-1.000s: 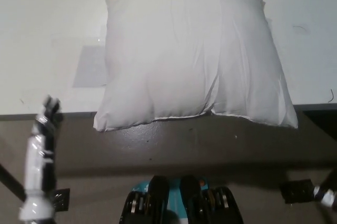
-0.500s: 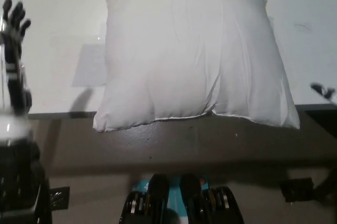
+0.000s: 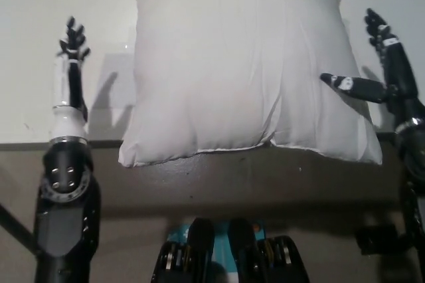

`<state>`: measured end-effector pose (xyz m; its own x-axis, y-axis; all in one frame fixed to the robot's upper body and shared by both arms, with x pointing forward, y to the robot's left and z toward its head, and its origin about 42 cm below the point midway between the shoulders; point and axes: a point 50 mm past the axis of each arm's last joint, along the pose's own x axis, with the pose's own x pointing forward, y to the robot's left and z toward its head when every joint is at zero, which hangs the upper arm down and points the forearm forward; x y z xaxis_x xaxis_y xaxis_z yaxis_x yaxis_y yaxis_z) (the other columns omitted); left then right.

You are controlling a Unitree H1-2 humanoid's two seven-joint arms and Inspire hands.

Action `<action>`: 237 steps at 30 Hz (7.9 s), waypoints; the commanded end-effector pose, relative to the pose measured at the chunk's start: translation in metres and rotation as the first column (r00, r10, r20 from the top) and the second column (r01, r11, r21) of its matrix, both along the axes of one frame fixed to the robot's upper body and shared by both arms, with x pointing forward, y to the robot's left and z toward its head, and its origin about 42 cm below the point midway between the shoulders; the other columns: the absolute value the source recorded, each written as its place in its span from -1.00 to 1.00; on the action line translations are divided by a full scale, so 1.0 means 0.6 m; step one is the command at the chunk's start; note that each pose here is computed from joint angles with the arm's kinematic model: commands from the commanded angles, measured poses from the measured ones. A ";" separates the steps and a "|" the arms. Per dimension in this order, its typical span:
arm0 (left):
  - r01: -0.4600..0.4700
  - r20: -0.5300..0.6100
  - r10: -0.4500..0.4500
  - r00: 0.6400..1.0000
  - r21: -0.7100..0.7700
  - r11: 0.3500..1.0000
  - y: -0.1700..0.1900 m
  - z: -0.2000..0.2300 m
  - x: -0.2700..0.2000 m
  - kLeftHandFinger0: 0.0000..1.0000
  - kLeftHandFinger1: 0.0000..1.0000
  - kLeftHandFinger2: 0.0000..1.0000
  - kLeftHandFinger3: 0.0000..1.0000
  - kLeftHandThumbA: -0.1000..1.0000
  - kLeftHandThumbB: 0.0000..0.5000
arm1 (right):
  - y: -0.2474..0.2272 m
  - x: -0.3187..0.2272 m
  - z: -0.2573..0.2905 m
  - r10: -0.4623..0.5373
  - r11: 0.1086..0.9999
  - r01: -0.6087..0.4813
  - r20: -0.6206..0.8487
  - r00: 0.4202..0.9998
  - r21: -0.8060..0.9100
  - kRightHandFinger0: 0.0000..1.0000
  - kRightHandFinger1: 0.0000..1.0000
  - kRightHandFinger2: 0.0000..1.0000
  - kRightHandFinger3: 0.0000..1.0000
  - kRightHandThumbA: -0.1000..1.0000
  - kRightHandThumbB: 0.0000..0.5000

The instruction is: The robot uses both hands to lift the pillow and then drops it on the table

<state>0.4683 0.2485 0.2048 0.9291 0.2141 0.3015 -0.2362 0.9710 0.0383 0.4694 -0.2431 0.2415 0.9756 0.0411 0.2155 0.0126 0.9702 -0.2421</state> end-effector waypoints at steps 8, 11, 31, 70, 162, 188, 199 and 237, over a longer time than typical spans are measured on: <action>-0.011 -0.070 0.011 0.998 -0.007 1.000 -0.030 -0.053 0.045 1.00 1.00 1.00 1.00 1.00 -0.26 | 0.018 0.073 0.038 -0.005 0.992 0.009 -0.037 0.999 0.126 1.00 1.00 1.00 1.00 1.00 1.00; 0.004 -0.100 -0.006 0.995 -0.016 1.000 -0.040 -0.065 0.048 1.00 1.00 1.00 1.00 1.00 -0.07 | 0.013 0.088 0.039 -0.017 0.987 0.025 -0.047 0.999 0.160 1.00 1.00 1.00 1.00 1.00 1.00; 0.198 -0.148 -0.202 0.968 -0.040 0.979 -0.202 -0.040 0.075 1.00 1.00 1.00 1.00 1.00 -0.07 | 0.053 0.090 -0.110 0.020 0.934 0.083 -0.284 0.959 0.347 1.00 1.00 1.00 1.00 1.00 0.94; 0.302 -0.181 -0.324 0.928 -0.140 0.943 -0.319 -0.063 0.042 1.00 1.00 1.00 1.00 1.00 0.20 | 0.222 0.042 -0.115 0.294 0.936 -0.242 -0.188 0.937 0.256 1.00 1.00 1.00 1.00 1.00 0.88; 0.254 -0.171 -0.262 0.950 -0.068 0.965 -0.234 -0.048 0.048 1.00 1.00 1.00 1.00 1.00 0.14 | 0.141 0.046 -0.116 0.225 0.969 -0.201 -0.184 0.957 0.141 1.00 1.00 1.00 1.00 1.00 1.00; 0.018 -0.110 -0.019 0.994 -0.011 1.000 0.191 -0.084 -0.075 1.00 1.00 1.00 1.00 1.00 0.05 | -0.314 -0.158 -0.158 -0.212 0.975 0.217 -0.076 0.974 0.057 1.00 1.00 1.00 1.00 1.00 0.76; 0.000 -0.090 -0.002 0.996 -0.027 1.000 0.082 -0.155 -0.324 1.00 1.00 1.00 1.00 1.00 0.07 | -0.171 -0.401 -0.253 -0.045 0.996 0.043 -0.021 0.999 -0.078 1.00 1.00 1.00 1.00 1.00 0.36; 0.106 -0.056 -0.105 0.993 0.022 0.994 0.018 -0.197 -0.363 1.00 1.00 1.00 1.00 1.00 -0.14 | -0.109 -0.430 -0.279 0.048 0.999 -0.047 -0.057 0.997 0.013 1.00 1.00 1.00 1.00 1.00 -0.08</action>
